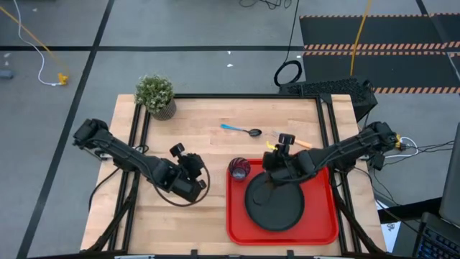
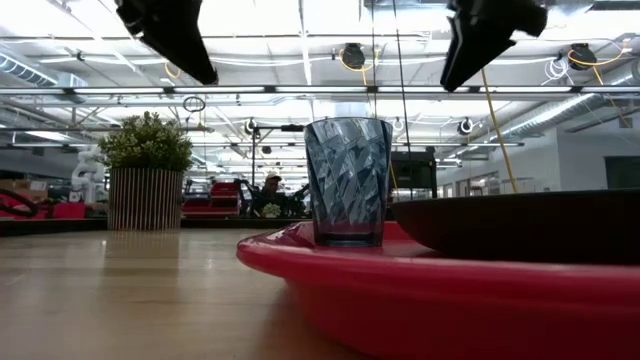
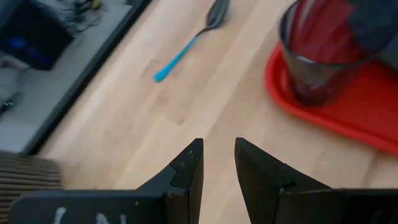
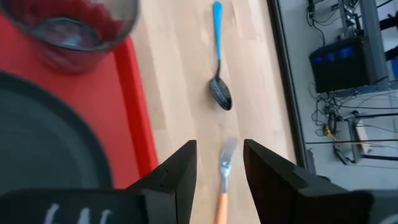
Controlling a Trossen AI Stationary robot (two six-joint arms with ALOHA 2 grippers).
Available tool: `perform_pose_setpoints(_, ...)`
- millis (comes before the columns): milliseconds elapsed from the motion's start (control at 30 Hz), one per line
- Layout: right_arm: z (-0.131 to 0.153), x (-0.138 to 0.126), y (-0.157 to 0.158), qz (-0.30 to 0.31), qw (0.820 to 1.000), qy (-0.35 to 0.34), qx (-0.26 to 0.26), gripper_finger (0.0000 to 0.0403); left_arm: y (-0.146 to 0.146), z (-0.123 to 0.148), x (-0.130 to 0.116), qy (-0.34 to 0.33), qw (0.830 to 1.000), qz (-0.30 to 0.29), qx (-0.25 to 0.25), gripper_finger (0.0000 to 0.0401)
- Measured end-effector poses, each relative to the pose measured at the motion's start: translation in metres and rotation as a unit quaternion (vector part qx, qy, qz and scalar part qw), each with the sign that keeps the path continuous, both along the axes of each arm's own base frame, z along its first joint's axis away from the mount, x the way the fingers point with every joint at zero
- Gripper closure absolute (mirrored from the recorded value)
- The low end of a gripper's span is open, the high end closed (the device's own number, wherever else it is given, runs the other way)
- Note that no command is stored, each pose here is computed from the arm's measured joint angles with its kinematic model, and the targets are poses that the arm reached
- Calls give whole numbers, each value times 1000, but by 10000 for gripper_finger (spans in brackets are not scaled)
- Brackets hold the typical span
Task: Pick and place plate/cup/fork/spoon on tray
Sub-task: Put the black plate on the tray
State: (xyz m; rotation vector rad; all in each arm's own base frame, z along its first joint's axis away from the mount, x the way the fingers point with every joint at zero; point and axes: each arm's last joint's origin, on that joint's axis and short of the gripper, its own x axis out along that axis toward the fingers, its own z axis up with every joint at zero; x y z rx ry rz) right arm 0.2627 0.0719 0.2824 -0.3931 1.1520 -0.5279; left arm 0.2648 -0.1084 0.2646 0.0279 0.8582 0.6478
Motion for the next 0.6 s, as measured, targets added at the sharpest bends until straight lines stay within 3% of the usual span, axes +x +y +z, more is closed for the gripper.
perform_pose_setpoints(300, 0, 8, -34, -13, 999, 33, -12, 277, 8, -15, -3, 11, 999, -39, -10, 307)
perform_pose_setpoints(600, -8, 12, -68, -24, 996, 69, 45, 277, 15, -15, 1, 14, 999, -37, -7, 306)
